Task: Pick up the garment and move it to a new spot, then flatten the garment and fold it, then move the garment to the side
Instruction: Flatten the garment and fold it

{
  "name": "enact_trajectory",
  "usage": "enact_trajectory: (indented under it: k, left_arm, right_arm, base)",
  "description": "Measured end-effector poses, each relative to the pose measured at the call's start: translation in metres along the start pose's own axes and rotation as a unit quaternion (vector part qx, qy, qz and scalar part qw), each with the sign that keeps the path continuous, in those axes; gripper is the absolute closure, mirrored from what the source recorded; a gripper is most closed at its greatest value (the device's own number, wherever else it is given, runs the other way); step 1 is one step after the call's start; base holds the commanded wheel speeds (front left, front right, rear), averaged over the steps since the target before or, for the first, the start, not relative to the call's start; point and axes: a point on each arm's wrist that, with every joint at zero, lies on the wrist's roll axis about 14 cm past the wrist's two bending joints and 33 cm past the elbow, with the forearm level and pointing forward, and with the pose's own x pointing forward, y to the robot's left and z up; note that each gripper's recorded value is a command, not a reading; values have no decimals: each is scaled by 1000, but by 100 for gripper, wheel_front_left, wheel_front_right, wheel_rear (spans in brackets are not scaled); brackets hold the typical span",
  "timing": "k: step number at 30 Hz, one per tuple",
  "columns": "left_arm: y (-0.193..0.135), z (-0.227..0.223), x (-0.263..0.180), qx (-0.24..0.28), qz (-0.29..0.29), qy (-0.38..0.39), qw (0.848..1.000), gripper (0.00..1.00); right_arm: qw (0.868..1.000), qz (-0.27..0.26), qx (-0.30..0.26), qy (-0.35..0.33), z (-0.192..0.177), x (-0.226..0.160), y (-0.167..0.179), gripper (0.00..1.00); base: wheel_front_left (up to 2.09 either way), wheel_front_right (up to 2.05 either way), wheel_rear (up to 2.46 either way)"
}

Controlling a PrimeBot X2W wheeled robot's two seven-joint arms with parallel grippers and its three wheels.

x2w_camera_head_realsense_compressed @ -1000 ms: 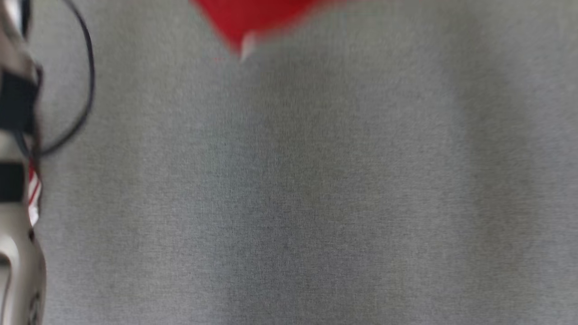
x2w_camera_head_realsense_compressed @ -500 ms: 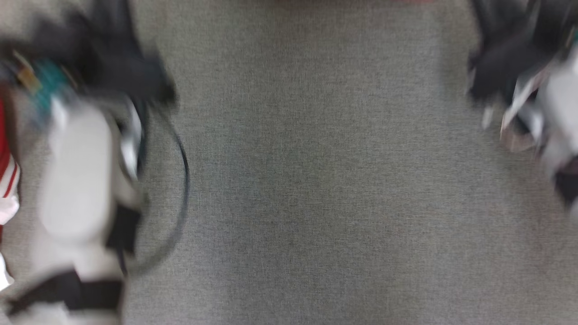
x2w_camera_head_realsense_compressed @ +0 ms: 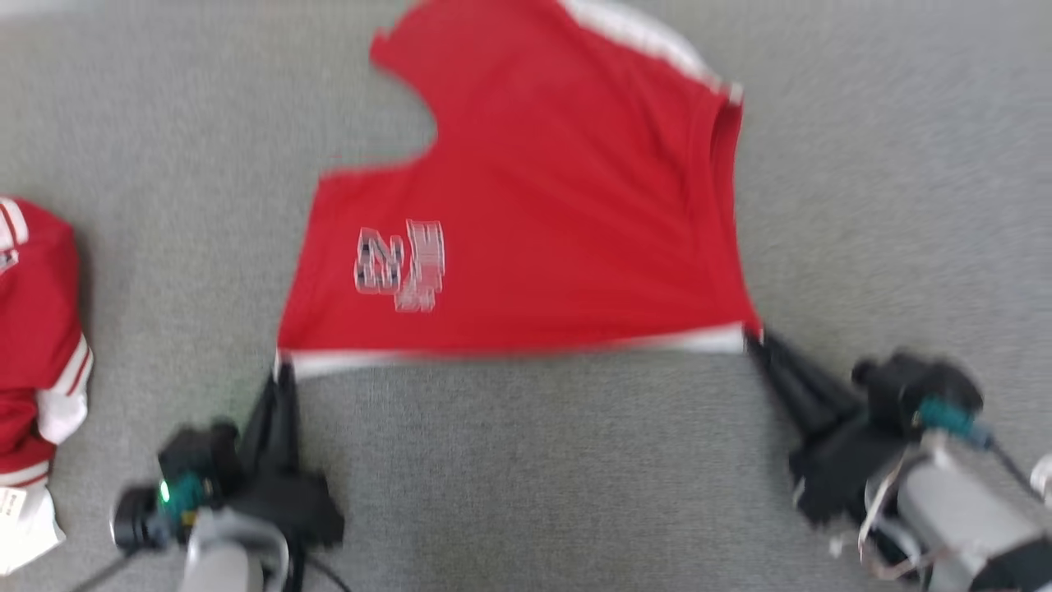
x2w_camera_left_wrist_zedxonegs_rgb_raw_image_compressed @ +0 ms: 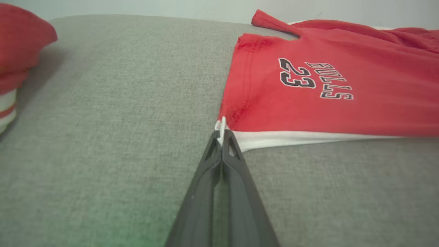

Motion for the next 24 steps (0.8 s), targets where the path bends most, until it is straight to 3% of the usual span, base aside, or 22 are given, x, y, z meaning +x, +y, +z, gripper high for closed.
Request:
enact_trajectory:
  k: [13, 24]
  left_arm:
    - [6, -38, -92, -20, 19, 49, 998, 100]
    - [9, -38, -136, -26, 22, 33, 999, 100]
  right_arm:
    - [997, 0, 55, 50, -47, -91, 71, 100]
    - [996, 7, 73, 53, -63, -131, 110, 100]
  base:
    - [0, 0, 0]
    - [0, 0, 0]
